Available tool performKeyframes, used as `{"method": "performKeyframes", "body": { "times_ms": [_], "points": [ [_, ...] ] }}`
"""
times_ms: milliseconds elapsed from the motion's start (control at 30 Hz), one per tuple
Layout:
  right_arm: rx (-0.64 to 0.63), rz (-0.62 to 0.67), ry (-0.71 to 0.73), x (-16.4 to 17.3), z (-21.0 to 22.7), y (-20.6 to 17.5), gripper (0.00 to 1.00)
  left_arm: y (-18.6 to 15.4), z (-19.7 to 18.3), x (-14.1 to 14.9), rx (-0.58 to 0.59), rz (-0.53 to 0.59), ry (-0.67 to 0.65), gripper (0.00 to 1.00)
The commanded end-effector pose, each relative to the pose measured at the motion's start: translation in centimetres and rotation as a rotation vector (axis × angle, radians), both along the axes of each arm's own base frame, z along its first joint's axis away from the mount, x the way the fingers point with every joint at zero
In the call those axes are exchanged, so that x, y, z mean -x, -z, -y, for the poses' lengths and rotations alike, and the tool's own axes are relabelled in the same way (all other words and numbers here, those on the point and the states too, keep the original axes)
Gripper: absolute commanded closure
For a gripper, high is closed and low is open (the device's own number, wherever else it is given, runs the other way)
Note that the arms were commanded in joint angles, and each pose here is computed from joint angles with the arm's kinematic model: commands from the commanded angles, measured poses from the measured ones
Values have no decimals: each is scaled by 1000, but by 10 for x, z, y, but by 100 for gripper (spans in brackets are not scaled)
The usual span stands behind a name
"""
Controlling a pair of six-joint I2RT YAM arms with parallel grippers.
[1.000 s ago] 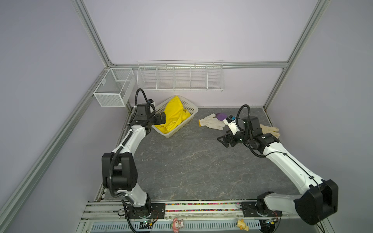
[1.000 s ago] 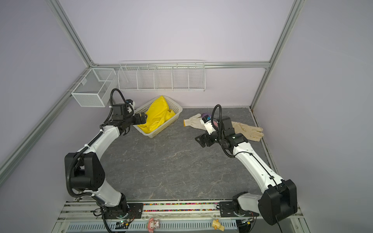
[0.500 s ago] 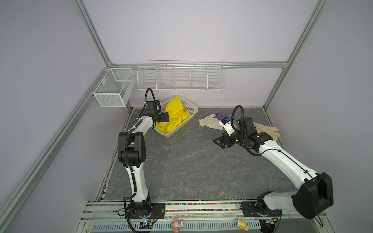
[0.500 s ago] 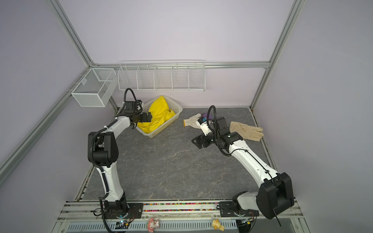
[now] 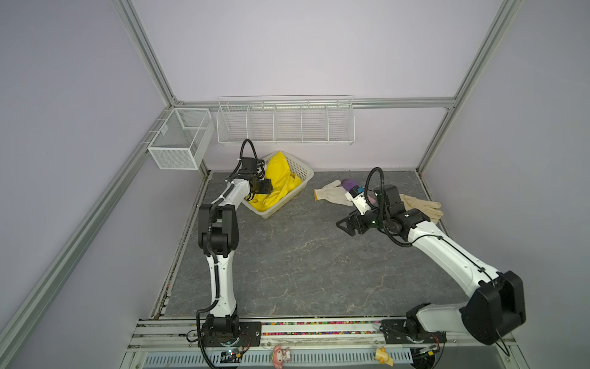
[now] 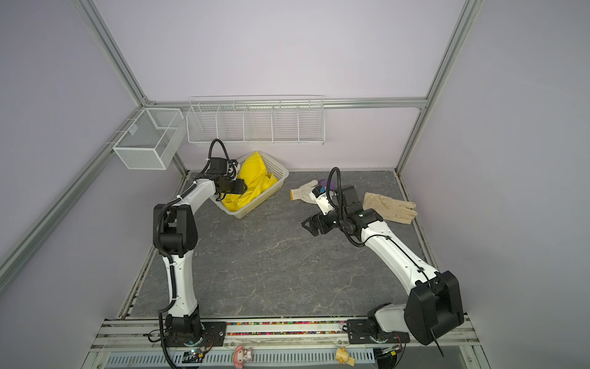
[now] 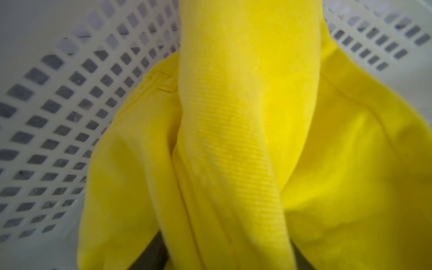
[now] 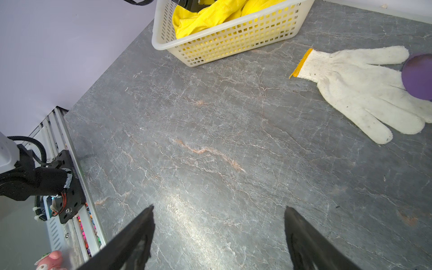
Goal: Fold and stack the trousers
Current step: Pick up the trousers from the basket.
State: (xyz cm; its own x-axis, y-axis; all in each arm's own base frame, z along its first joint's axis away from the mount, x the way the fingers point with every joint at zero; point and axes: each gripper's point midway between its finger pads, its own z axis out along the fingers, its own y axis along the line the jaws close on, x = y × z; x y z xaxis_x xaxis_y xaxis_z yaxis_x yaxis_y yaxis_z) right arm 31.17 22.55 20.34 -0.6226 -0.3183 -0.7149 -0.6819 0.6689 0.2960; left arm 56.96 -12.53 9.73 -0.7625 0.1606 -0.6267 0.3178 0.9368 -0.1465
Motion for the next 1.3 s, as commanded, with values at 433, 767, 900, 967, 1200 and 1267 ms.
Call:
{"method": "performKeyframes", "body": {
  "times_ms": [433,767,900,967,1200,1267],
  "points": [
    [-19,-1,33,-11,3,1,12,-146,17,39,135,147,30,100],
    [-35,-5,43,-18,2,5,12,-289,15,78,309,387,-26,100],
    [-40,-3,40,-20,1,6,12,-347,16,101,377,491,-23,100],
    [-42,-1,42,-21,1,6,12,-374,20,115,403,538,-10,100],
    [-67,10,38,-26,-2,2,12,-482,35,171,418,756,29,100],
    [-82,21,36,-27,-4,-1,12,-511,39,187,448,822,40,100]
  ]
}}
